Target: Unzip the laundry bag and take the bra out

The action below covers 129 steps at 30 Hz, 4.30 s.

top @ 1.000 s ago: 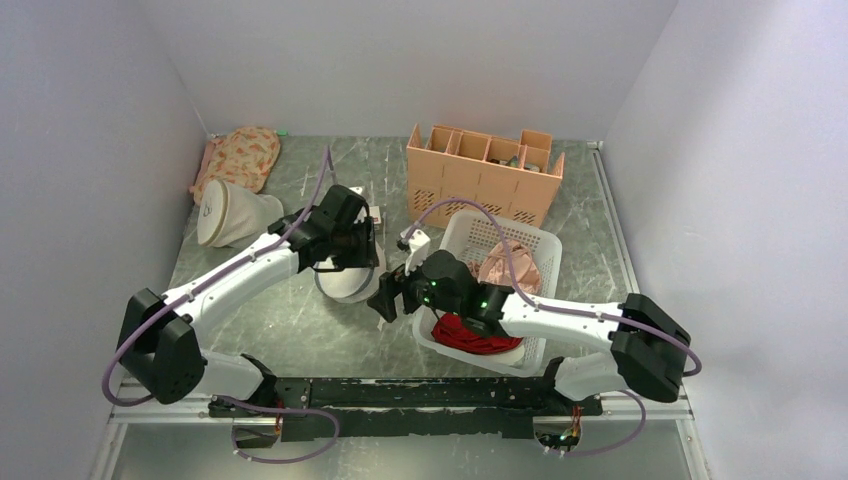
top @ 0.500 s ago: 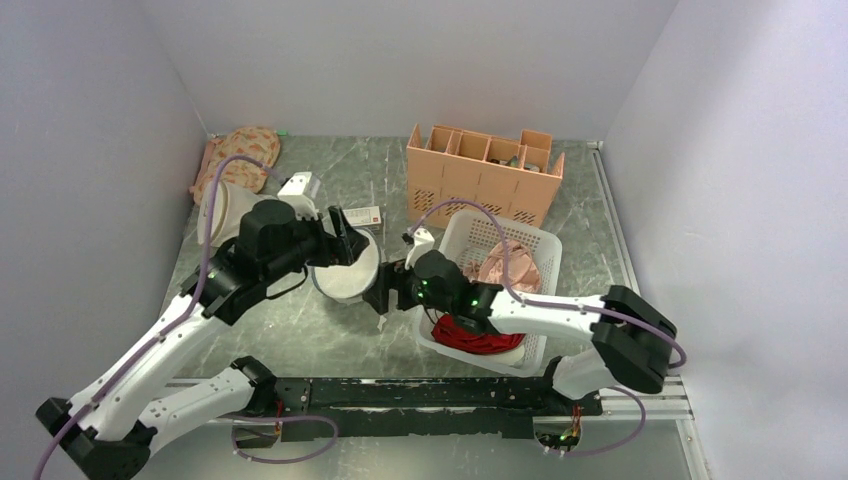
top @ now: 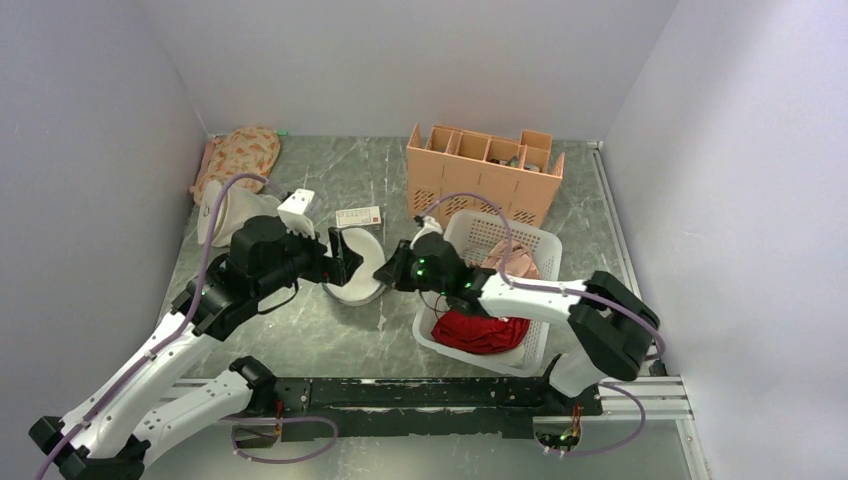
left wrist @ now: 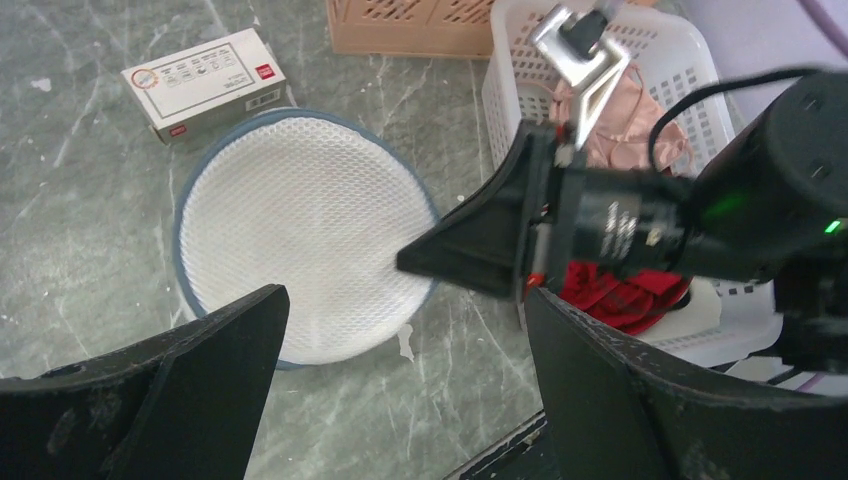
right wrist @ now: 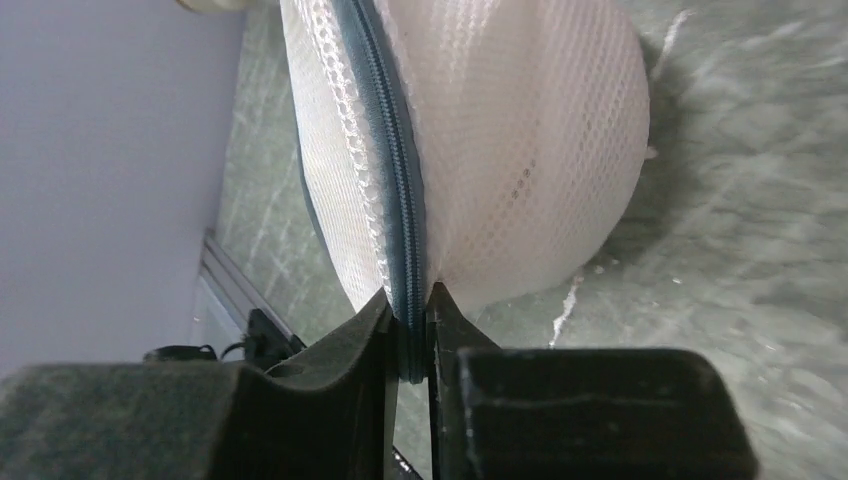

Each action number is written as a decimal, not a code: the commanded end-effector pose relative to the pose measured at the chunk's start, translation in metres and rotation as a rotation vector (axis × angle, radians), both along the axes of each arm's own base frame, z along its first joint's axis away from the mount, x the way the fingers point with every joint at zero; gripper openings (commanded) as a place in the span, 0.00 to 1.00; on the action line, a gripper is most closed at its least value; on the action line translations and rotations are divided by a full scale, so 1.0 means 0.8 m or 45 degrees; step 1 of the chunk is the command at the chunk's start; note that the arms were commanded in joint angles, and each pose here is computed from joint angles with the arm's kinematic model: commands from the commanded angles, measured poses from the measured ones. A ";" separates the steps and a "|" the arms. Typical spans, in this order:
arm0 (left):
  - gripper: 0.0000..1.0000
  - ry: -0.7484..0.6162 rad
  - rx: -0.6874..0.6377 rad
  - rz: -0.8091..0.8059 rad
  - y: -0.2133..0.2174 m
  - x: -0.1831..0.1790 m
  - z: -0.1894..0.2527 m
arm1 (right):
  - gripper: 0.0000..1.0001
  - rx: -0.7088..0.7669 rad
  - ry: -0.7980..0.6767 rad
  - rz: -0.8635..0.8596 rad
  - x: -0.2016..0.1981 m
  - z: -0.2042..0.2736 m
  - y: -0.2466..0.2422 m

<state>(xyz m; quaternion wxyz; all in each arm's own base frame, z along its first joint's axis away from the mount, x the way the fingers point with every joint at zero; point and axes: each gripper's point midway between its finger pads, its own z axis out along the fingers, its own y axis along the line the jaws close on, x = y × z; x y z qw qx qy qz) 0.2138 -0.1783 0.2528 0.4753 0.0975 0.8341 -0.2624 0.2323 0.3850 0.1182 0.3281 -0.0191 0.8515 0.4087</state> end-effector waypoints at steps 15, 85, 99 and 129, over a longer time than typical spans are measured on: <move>0.75 -0.293 0.498 -0.618 -0.083 -0.030 -0.073 | 0.00 0.383 0.093 0.062 0.011 0.085 -0.088; 0.07 -0.130 0.411 -0.387 -0.041 0.019 -0.070 | 0.46 -0.241 -1.595 0.436 -0.034 0.151 -0.051; 0.07 -0.143 0.392 -0.382 -0.038 0.021 -0.065 | 0.36 -0.337 -1.958 0.429 -0.048 0.134 -0.011; 0.07 -0.128 0.382 -0.429 -0.044 0.018 -0.068 | 0.26 -0.493 -1.960 0.153 -0.013 0.128 -0.006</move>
